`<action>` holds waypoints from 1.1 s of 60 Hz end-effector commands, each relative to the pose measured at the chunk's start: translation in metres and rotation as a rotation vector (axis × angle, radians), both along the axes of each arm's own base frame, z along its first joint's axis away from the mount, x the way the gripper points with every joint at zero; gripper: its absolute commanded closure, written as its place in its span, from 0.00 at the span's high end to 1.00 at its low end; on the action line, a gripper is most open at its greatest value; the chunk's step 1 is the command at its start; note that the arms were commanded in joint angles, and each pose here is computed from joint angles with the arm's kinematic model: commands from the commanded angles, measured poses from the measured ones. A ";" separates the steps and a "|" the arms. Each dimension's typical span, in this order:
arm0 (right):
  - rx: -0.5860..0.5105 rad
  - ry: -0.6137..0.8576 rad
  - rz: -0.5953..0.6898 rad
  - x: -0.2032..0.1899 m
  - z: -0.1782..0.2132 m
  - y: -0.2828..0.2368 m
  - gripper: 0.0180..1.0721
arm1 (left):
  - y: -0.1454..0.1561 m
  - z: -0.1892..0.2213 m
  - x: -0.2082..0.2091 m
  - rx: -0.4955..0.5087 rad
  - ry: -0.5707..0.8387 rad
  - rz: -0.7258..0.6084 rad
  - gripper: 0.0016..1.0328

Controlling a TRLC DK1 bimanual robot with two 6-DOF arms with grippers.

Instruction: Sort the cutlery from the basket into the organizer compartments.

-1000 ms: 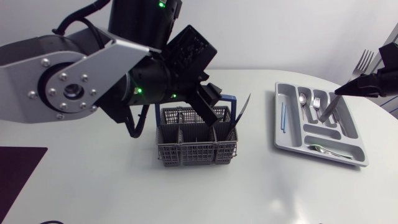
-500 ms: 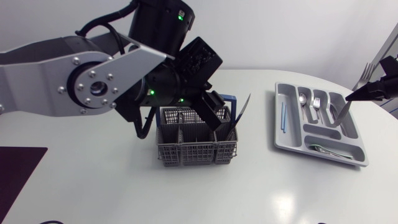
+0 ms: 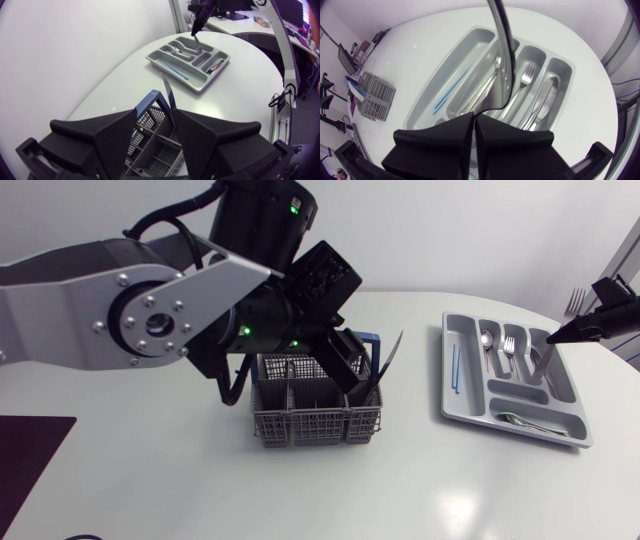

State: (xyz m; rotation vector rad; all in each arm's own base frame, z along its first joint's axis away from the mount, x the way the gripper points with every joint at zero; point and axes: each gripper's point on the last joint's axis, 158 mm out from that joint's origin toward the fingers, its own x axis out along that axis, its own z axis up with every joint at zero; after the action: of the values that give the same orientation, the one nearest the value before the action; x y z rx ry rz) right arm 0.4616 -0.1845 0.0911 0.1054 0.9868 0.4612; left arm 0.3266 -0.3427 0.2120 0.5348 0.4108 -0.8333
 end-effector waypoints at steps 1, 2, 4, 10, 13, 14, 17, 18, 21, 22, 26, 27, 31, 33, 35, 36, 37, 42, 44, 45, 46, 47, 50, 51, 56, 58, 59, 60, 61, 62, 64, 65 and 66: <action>0.004 0.015 0.020 0.009 -0.009 0.006 0.05 | -0.005 -0.003 -0.002 -0.018 0.027 0.000 0.51; 0.005 0.017 0.021 0.010 -0.010 0.007 0.05 | -0.005 -0.003 -0.002 -0.018 0.027 0.000 0.51; 0.007 0.021 0.020 0.011 -0.011 0.008 0.05 | -0.005 -0.003 -0.002 -0.019 0.028 -0.001 0.52; 0.005 0.038 0.025 0.012 -0.016 0.013 0.05 | -0.005 -0.002 -0.003 -0.023 0.030 -0.004 0.51; 0.006 0.039 0.015 0.014 -0.018 0.013 0.05 | -0.005 -0.003 -0.003 -0.022 0.032 -0.005 0.51; 0.006 0.039 0.016 0.014 -0.019 0.013 0.05 | -0.004 -0.003 -0.003 -0.022 0.032 -0.004 0.51; 0.006 0.041 0.015 0.015 -0.021 0.012 0.05 | -0.005 -0.004 -0.003 -0.023 0.035 -0.008 0.51; 0.006 0.046 0.009 0.016 -0.023 0.011 0.05 | -0.004 -0.003 -0.003 -0.024 0.034 -0.006 0.51; 0.000 0.054 0.003 0.017 -0.027 0.008 0.05 | -0.005 -0.004 -0.003 -0.024 0.036 -0.007 0.51; 0.000 0.054 0.003 0.017 -0.027 0.008 0.05 | -0.005 -0.004 -0.004 -0.023 0.037 -0.008 0.51; -0.004 0.048 0.001 0.018 -0.026 0.006 0.05 | -0.005 -0.004 -0.005 -0.023 0.037 -0.010 0.51; -0.005 0.048 0.002 0.018 -0.026 0.006 0.05 | -0.005 -0.003 -0.005 -0.024 0.036 -0.010 0.51; -0.011 0.038 0.001 0.020 -0.023 0.004 0.05 | -0.005 -0.002 -0.005 -0.025 0.035 -0.010 0.51; -0.013 0.034 -0.001 0.021 -0.022 0.003 0.05 | -0.005 -0.002 -0.005 -0.025 0.035 -0.010 0.51; -0.015 0.030 -0.003 0.022 -0.021 0.001 0.05 | -0.006 -0.002 -0.005 -0.026 0.034 -0.011 0.51; -0.016 0.032 -0.003 0.022 -0.022 0.000 0.05 | -0.006 -0.001 -0.005 -0.027 0.033 -0.012 0.51; -0.016 0.032 -0.004 0.023 -0.022 0.000 0.05 | -0.006 -0.001 -0.005 -0.027 0.033 -0.012 0.51; -0.017 0.042 -0.004 0.025 -0.026 -0.001 0.05 | -0.008 -0.001 -0.006 -0.027 0.033 -0.016 0.51; -0.012 0.049 -0.004 0.024 -0.028 -0.001 0.05 | -0.008 0.000 -0.007 -0.028 0.032 -0.018 0.51; -0.011 0.051 -0.004 0.024 -0.029 -0.001 0.05 | -0.009 0.000 -0.007 -0.027 0.033 -0.019 0.51; -0.009 0.053 -0.003 0.024 -0.030 -0.001 0.05 | -0.009 0.000 -0.007 -0.028 0.032 -0.019 0.51; -0.007 0.057 -0.003 0.023 -0.032 0.000 0.05 | -0.009 0.000 -0.007 -0.028 0.032 -0.019 0.51; -0.002 0.068 -0.003 0.022 -0.035 0.000 0.05 | -0.009 0.000 -0.007 -0.026 0.034 -0.019 0.51; 0.001 0.072 -0.003 0.021 -0.036 0.001 0.05 | -0.009 0.001 -0.007 -0.027 0.033 -0.019 0.51; 0.008 0.084 -0.002 0.019 -0.039 0.003 0.05 | -0.009 0.000 -0.007 -0.025 0.035 -0.019 0.51; 0.010 0.086 0.000 0.019 -0.039 0.004 0.05 | -0.009 0.000 -0.007 -0.025 0.035 -0.019 0.51; 0.010 0.086 0.002 0.019 -0.039 0.005 0.05 | -0.009 0.000 -0.007 -0.025 0.035 -0.019 0.51; 0.011 0.087 0.002 0.019 -0.040 0.005 0.05 | -0.009 -0.001 -0.007 -0.024 0.036 -0.019 0.51; 0.011 0.091 0.001 0.018 -0.040 0.005 0.05 | -0.009 -0.001 -0.007 -0.024 0.036 -0.019 0.51; 0.011 0.091 0.003 0.018 -0.040 0.006 0.05 | -0.009 0.000 -0.007 -0.025 0.035 -0.019 0.51; 0.010 0.095 0.006 0.018 -0.041 0.007 0.05 | -0.010 0.000 -0.008 -0.025 0.035 -0.021 0.51; 0.010 0.095 0.007 0.018 -0.042 0.008 0.05 | -0.009 -0.001 -0.008 -0.025 0.037 -0.020 0.51; 0.010 0.097 0.007 0.018 -0.042 0.008 0.05 | -0.009 -0.001 -0.008 -0.024 0.036 -0.021 0.51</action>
State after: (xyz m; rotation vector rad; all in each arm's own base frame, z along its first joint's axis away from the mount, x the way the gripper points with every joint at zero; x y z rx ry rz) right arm 0.4838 -0.1808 0.0611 0.0991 1.0431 0.4663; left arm 0.3218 -0.3472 0.2119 0.5206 0.4144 -0.8549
